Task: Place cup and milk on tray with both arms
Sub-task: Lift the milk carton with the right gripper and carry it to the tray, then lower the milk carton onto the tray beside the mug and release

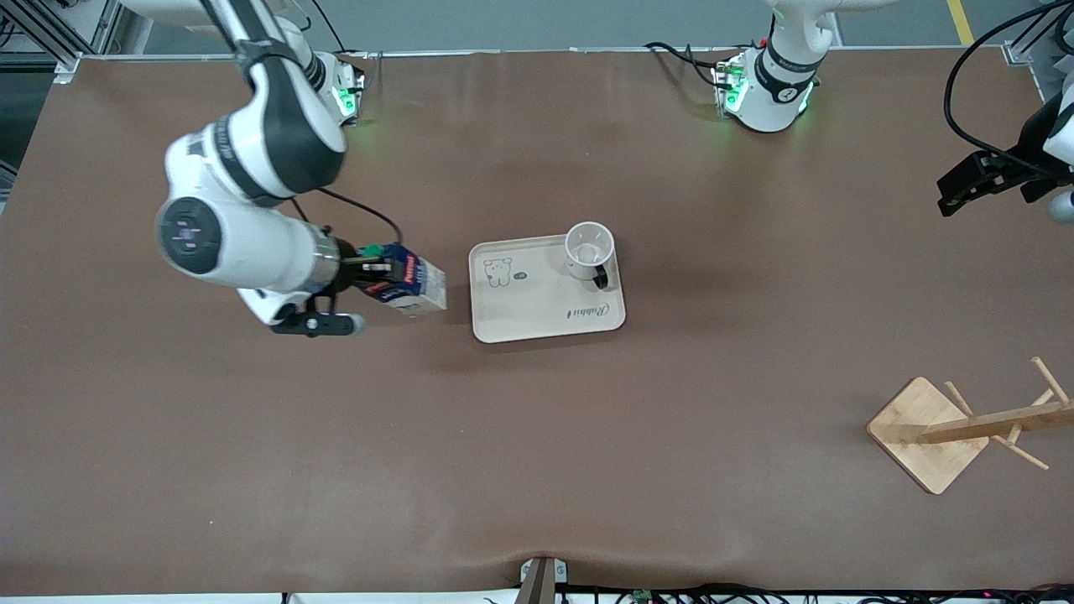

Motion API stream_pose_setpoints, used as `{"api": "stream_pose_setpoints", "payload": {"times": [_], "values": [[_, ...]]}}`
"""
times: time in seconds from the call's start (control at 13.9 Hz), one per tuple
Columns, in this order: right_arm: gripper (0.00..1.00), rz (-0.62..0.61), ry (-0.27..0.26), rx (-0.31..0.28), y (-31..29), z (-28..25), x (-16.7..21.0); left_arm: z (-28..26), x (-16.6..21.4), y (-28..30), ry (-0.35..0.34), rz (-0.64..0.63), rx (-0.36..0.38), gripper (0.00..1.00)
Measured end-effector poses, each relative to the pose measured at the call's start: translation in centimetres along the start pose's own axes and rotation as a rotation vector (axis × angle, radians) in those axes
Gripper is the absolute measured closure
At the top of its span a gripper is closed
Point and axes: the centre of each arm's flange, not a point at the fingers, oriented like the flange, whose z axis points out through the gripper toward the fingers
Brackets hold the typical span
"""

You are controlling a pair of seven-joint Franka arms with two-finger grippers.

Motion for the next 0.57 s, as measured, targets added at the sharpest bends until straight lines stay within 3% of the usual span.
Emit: {"api": "stream_pose_setpoints", "payload": {"times": [0.29, 0.57], "values": [[0.4, 0.004, 0.002, -0.041, -8.9, 5.4, -1.3, -0.1, 0.0, -0.1, 0.005, -0.002, -0.001, 0.0], [0.4, -0.006, 0.003, -0.057, -10.4, 9.0, -0.6, -0.5, 0.5, -0.8, 0.043, -0.017, -0.007, 0.0]]}}
